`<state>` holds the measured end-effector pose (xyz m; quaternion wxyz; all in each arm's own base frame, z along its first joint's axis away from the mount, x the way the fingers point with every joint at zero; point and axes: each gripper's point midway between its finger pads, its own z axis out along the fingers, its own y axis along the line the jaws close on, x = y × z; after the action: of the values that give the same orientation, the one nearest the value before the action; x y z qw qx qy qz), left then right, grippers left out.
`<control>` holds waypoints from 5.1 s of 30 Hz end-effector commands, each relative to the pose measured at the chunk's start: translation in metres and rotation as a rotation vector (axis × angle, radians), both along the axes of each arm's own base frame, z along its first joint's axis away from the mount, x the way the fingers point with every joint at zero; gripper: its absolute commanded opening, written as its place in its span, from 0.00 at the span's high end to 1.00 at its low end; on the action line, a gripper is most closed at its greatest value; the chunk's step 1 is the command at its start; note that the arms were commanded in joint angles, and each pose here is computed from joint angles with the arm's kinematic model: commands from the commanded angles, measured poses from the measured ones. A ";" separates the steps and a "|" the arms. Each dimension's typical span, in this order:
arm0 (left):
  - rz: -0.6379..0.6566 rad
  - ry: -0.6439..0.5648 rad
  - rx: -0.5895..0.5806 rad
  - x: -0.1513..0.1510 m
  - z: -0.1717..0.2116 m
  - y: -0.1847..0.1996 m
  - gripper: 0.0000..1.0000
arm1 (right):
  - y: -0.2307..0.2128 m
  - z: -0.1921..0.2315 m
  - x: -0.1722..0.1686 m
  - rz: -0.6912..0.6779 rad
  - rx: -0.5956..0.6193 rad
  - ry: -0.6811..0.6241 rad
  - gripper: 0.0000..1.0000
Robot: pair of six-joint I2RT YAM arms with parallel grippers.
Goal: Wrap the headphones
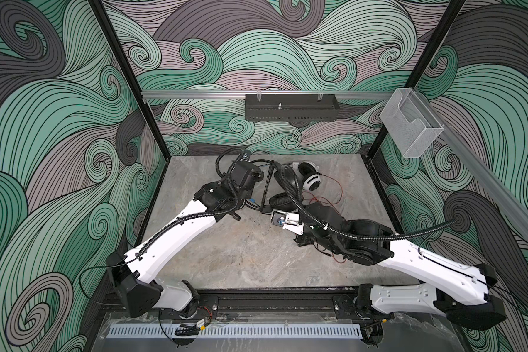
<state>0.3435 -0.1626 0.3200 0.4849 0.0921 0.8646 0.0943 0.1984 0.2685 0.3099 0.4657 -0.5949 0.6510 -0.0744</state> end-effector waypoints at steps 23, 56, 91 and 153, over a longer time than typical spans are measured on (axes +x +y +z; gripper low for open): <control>-0.262 0.202 0.080 -0.027 -0.009 -0.015 1.00 | 0.027 0.049 -0.009 0.109 -0.112 -0.319 0.90; -0.360 0.322 -0.720 -0.077 0.083 -0.050 1.00 | -0.060 0.036 0.001 -0.158 0.963 0.369 0.11; -0.407 0.223 -0.824 -0.070 0.131 -0.060 1.00 | 0.022 -0.015 0.097 -0.108 1.149 0.734 0.50; -0.528 0.410 -0.653 -0.107 0.088 -0.082 1.00 | -0.074 -0.066 0.181 -0.770 0.723 0.480 1.00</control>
<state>0.2390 -0.2577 0.3920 0.2872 0.1666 0.8766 -0.3482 0.3736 0.2091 0.2175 0.3755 -0.1465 0.9065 0.1257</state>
